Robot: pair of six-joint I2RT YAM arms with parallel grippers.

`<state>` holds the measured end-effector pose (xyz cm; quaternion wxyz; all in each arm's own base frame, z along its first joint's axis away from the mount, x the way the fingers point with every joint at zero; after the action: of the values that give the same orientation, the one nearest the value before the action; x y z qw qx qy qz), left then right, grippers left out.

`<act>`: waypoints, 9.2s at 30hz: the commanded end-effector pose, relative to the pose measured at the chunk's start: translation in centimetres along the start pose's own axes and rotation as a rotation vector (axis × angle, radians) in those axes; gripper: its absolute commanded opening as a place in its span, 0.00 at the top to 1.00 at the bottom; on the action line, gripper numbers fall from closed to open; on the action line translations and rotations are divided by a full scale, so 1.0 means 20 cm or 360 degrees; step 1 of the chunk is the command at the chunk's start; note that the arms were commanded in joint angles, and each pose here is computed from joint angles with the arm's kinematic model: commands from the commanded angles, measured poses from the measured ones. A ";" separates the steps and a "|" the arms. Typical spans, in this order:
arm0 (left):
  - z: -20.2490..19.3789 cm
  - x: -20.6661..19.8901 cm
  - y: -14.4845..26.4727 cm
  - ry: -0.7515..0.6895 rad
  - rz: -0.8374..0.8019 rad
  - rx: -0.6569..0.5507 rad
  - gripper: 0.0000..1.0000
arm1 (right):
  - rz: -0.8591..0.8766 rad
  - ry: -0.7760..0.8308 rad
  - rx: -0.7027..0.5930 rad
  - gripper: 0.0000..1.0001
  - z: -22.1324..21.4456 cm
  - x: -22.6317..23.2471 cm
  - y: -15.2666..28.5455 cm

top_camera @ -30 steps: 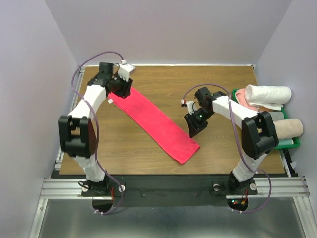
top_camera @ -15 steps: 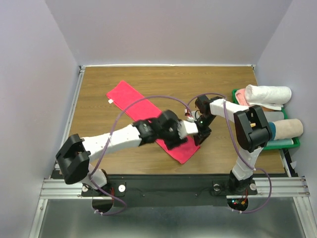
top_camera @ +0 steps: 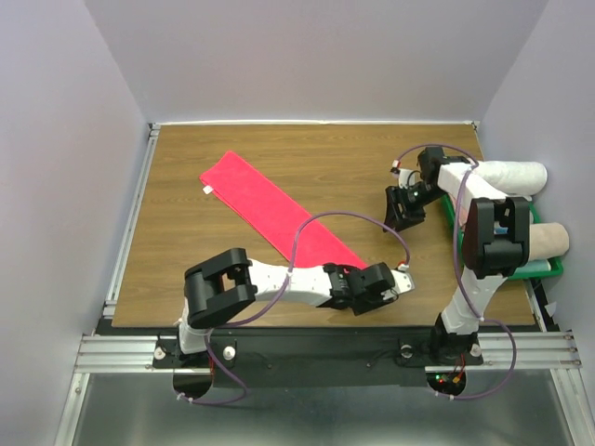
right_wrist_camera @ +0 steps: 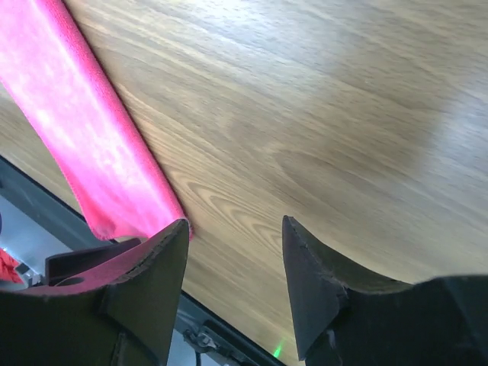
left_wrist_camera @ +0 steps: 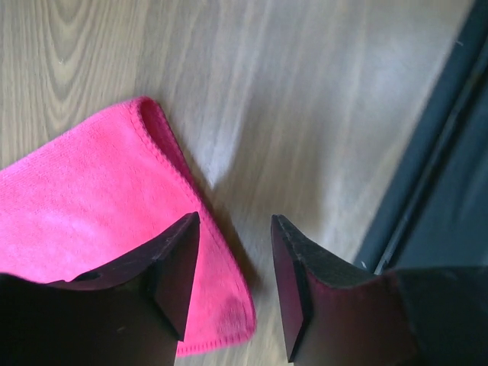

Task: Roll the towels
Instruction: Fold the towel, then roll the towel

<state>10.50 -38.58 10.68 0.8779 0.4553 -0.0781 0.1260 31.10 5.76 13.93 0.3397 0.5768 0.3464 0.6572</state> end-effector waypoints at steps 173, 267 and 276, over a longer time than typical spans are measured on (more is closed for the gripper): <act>-0.79 1.27 0.52 0.0561 -0.0233 -0.0270 0.42 | 0.0128 0.0012 0.0077 0.42 -0.07 -0.12 0.03; -0.63 2.11 0.14 0.1023 0.0239 -0.0398 0.43 | 0.0756 0.0767 0.0093 0.66 -0.31 0.83 -0.26; -0.59 2.11 0.94 0.0805 0.0650 -0.0782 0.01 | 0.0875 0.0663 -0.0040 0.61 -0.04 1.01 -0.32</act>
<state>47.78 -13.12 19.99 0.8831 0.2459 0.1415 0.3736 26.35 23.70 18.55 0.0841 0.4880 0.2697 0.8259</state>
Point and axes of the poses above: each gripper's point midway between its finger pads, its own y axis back along the fingers, its own x axis along the line the jaws close on, z = x × y, the point moved 8 cm from there along y, back along the fingers, and after that the axes turned 10 degrees about -y, right-handed, at the moved point
